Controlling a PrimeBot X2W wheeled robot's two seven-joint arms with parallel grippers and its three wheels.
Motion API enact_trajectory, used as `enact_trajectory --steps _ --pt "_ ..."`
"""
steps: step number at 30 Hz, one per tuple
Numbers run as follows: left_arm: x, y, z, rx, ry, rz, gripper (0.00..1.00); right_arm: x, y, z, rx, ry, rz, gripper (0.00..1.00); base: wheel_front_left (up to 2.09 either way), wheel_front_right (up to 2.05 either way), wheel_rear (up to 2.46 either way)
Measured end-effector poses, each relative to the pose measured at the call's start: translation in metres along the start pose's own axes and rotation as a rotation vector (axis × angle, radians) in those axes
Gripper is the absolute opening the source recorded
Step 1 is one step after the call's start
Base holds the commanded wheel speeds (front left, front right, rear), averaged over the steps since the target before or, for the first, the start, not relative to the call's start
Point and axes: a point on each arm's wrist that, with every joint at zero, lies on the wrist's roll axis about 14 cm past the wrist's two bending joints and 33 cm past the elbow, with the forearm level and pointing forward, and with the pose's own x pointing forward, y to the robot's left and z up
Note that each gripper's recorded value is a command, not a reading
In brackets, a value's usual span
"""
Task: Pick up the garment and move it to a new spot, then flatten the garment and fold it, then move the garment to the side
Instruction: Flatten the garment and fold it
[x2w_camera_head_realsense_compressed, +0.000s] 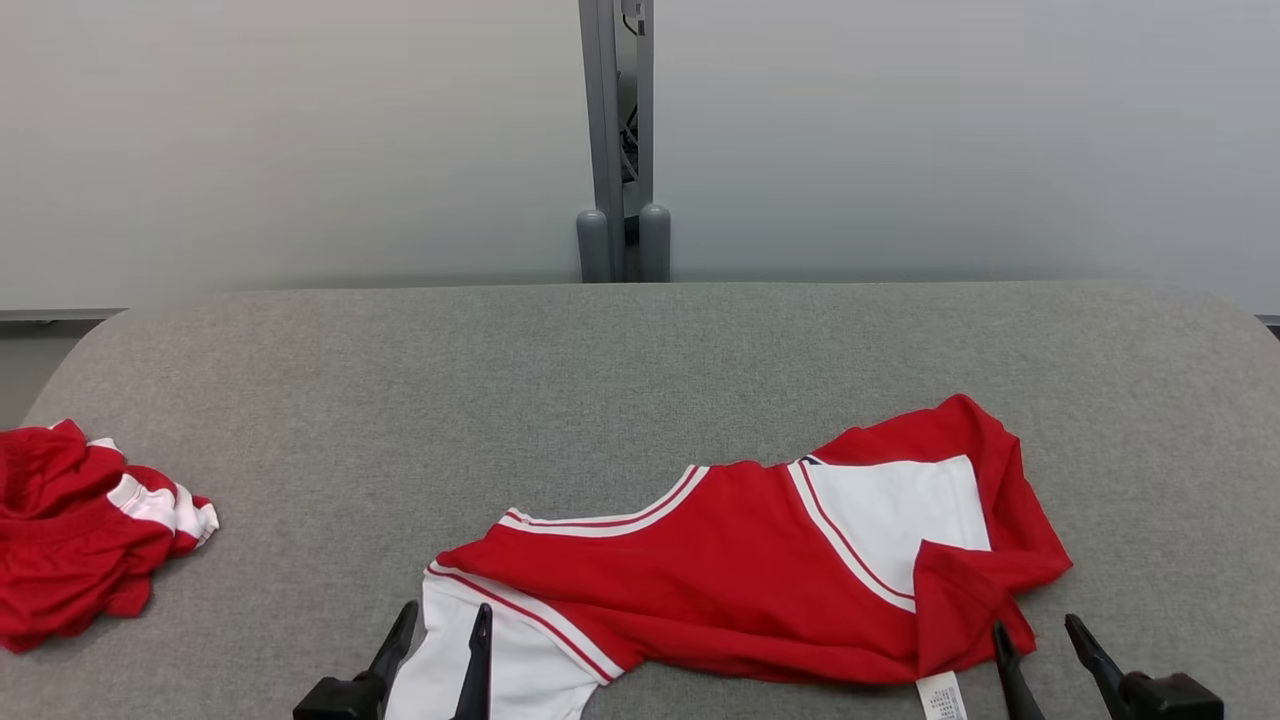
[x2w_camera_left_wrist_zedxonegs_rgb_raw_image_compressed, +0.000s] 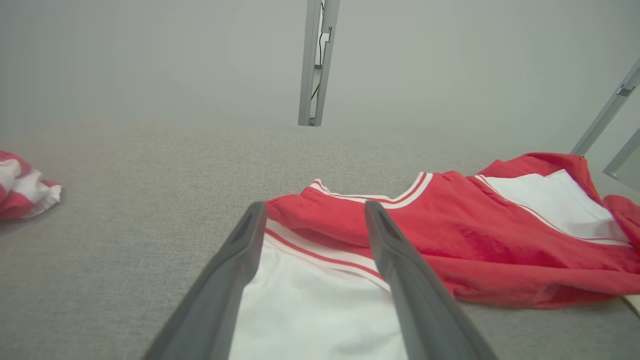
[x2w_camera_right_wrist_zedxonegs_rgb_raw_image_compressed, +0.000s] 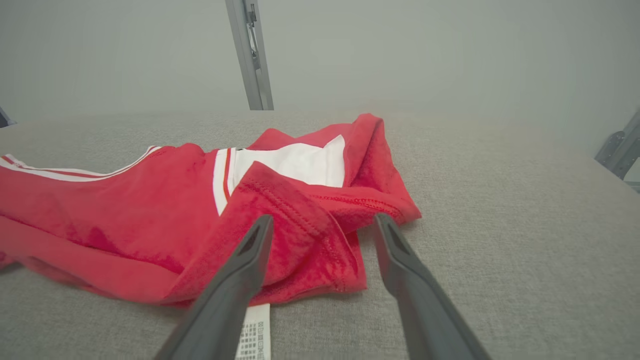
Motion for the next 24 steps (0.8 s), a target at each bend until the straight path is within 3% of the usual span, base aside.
enact_trajectory --steps 14,24 --pt "-0.009 0.007 -0.005 -0.014 0.011 0.033 1.0 -0.017 -0.009 -0.026 0.033 0.072 -0.04 1.0 0.0 0.0 0.0" --pt "-0.01 0.013 -0.015 -0.018 0.045 0.057 1.0 0.009 -0.008 -0.045 0.055 0.16 -0.039 1.0 0.0 0.0 0.0"
